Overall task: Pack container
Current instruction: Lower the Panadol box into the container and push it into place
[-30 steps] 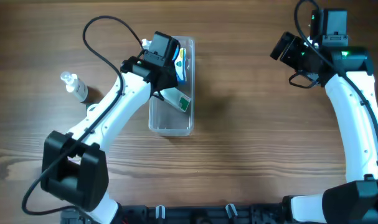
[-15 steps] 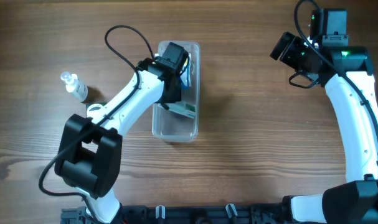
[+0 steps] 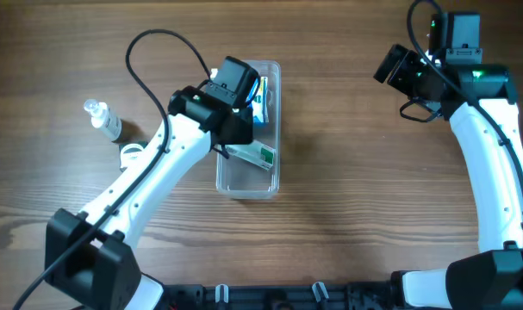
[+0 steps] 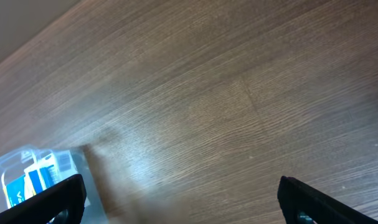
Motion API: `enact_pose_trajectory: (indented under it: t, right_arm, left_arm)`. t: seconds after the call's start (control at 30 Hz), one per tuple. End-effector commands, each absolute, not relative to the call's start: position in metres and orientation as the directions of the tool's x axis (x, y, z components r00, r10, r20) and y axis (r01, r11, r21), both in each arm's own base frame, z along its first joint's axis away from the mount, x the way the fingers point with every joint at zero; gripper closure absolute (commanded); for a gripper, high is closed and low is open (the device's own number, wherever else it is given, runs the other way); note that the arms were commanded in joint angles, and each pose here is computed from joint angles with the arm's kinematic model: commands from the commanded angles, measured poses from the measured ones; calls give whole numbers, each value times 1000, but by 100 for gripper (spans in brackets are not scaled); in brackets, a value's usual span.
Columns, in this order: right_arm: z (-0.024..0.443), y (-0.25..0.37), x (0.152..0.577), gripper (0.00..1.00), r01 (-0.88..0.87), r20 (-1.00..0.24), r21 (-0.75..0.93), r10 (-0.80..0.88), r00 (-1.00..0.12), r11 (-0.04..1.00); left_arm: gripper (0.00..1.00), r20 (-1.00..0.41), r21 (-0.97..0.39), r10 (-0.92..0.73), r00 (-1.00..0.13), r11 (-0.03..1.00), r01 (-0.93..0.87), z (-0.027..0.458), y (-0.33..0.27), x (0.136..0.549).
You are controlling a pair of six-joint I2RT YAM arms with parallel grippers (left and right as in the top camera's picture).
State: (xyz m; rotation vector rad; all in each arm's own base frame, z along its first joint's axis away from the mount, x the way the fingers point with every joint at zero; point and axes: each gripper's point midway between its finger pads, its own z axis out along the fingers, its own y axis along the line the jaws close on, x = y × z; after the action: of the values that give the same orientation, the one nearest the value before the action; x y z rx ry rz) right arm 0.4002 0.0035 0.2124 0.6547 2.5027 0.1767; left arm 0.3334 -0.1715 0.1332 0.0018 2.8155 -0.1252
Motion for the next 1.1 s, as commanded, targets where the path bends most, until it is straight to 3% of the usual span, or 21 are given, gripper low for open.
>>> enact_pose_trajectory:
  t: [0.0,0.2,0.37,0.47,0.6,0.8,1.07]
  right_arm:
    - [208,6,401,0,413,-457,259,487,-744,873]
    - [208,6,401,0,412,-458,258,487,-744,874]
    - [208,6,401,0,412,-458,258,487,-744,874]
    - [208,6,401,0,413,-457,259,487,-744,873]
    - [208,6,401,0,412,-458,258,487,-744,874]
    - [208,6,401,0,413,-457,259,487,-744,873]
    - [208,6,401,0,412,-458,258,487,-744,874]
  left_arm:
    - [43,-229,-145,-130,-965,985,-98,128,-181,317]
    - [29,-146,-177,-375,-916,920,-349,107,-195,294]
    - [31,-37,-253,-496,-868,845,-472,68,-209,280]
    - [35,-76,-249,-545,-835,821,-513,58,-202,285]
    - [29,-94,-235,-596,-798,792,-564,55,-196,287]
    - [29,-221,-190,-621,-752,784,-592,49,-173,297]
    - [32,-383,-167,-470,-795,882,-441,60,-168,324]
